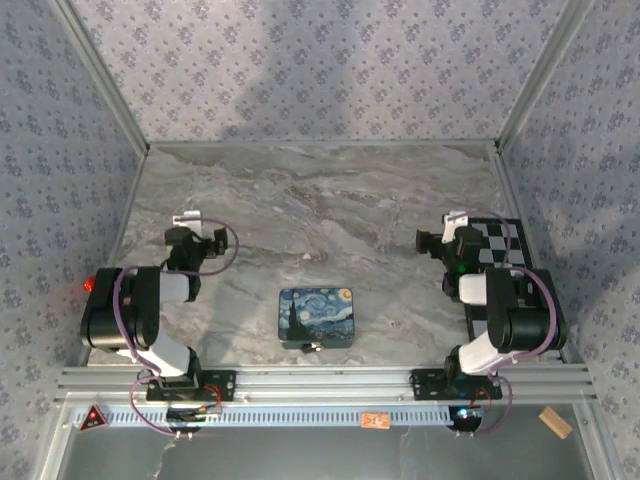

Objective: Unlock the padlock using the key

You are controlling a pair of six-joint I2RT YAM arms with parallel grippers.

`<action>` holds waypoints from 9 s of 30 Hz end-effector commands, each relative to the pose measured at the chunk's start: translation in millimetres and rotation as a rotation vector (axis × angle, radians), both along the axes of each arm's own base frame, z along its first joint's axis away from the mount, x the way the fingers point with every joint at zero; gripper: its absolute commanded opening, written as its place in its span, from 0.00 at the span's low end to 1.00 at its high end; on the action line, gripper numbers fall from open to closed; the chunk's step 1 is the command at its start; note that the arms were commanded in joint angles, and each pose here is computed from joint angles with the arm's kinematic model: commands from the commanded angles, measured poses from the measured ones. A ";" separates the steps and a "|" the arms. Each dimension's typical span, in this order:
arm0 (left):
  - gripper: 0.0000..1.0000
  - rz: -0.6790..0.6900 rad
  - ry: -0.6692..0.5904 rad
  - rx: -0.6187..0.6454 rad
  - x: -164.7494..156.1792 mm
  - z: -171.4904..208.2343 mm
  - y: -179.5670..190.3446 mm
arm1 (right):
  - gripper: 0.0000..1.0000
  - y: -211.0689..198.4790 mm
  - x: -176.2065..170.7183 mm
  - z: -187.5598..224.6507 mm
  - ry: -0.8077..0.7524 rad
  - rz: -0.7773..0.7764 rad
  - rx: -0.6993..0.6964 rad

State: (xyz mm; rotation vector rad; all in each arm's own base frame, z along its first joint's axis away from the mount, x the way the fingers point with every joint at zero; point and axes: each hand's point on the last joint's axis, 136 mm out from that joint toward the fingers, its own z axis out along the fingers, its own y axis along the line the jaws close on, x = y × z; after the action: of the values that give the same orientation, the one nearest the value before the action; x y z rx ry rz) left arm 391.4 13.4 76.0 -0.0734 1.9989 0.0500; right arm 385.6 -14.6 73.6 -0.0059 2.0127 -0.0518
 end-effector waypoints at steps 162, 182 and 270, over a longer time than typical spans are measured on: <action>1.00 -0.474 0.302 -0.508 -115.8 108.4 -228.3 | 0.03 155.3 -195.5 25.0 0.573 0.000 0.677; 0.93 -1.036 -0.039 -0.426 -165.9 184.3 -357.2 | 0.00 182.2 -113.8 172.4 0.190 -0.087 1.272; 0.42 -1.419 -0.454 -0.255 -193.4 205.7 -338.9 | 0.00 267.7 -113.6 253.3 0.223 0.210 1.443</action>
State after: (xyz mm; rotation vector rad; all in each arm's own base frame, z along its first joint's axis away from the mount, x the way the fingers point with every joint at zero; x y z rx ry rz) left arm 206.1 -326.6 286.3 0.9766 1.2900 -1.0645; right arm 277.5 240.2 301.7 0.8054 1.8431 1.5049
